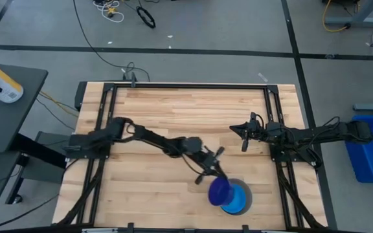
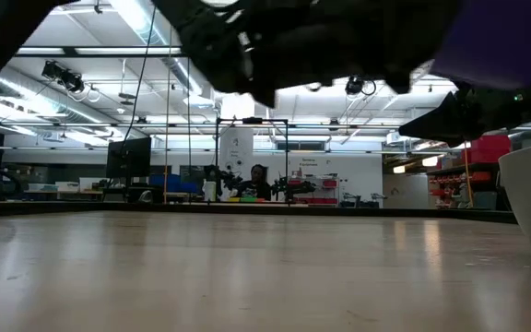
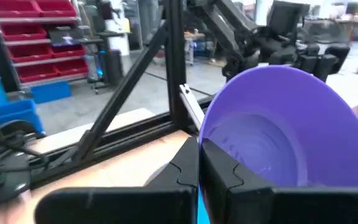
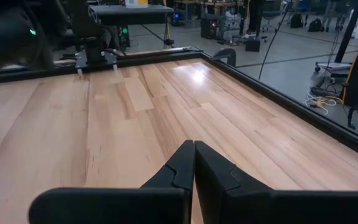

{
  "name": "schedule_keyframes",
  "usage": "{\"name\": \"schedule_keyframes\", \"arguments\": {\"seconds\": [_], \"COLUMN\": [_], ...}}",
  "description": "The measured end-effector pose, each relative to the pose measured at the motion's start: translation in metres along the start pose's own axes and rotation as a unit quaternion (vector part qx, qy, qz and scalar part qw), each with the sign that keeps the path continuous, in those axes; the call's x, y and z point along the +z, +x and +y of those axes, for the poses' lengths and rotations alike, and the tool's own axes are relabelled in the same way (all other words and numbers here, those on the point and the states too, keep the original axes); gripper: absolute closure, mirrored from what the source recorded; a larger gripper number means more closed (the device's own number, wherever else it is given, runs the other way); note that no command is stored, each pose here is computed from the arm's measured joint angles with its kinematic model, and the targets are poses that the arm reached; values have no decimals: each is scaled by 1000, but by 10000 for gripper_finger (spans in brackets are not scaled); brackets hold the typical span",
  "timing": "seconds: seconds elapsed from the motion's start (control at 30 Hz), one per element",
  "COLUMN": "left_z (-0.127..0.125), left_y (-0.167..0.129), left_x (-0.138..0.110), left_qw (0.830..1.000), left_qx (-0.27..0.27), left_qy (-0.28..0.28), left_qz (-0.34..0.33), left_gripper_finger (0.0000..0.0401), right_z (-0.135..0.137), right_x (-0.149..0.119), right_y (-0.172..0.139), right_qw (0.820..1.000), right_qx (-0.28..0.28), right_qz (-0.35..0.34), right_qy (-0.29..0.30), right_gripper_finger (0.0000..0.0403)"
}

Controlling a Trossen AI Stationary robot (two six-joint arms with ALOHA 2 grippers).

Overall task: Nest bowls inside each other
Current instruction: Stack the dark blue bowl on the blue bowl

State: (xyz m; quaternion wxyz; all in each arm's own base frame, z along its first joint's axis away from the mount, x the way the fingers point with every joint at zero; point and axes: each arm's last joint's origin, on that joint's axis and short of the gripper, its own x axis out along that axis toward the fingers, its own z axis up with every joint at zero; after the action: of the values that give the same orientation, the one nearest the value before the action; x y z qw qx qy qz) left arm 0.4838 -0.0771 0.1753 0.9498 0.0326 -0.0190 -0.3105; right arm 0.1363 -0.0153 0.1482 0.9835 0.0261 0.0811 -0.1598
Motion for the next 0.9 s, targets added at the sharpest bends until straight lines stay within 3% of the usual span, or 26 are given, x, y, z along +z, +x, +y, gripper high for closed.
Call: {"name": "schedule_keyframes", "arguments": {"seconds": [0.23, 0.9], "left_z": [19, 17], "left_y": [46, 45], "left_x": [-19, -39], "left_qw": [998, 991], "left_qx": [-38, -23], "left_qy": [-18, -14], "left_qz": [39, 133], "left_gripper_finger": [396, 396], "right_z": [0, 0], "right_x": [0, 0], "right_y": [0, 0], "right_qw": [1000, 1000], "right_qx": [0, 0], "right_qz": [0, 1], "right_qy": [0, 0], "right_gripper_finger": [384, 384]}}
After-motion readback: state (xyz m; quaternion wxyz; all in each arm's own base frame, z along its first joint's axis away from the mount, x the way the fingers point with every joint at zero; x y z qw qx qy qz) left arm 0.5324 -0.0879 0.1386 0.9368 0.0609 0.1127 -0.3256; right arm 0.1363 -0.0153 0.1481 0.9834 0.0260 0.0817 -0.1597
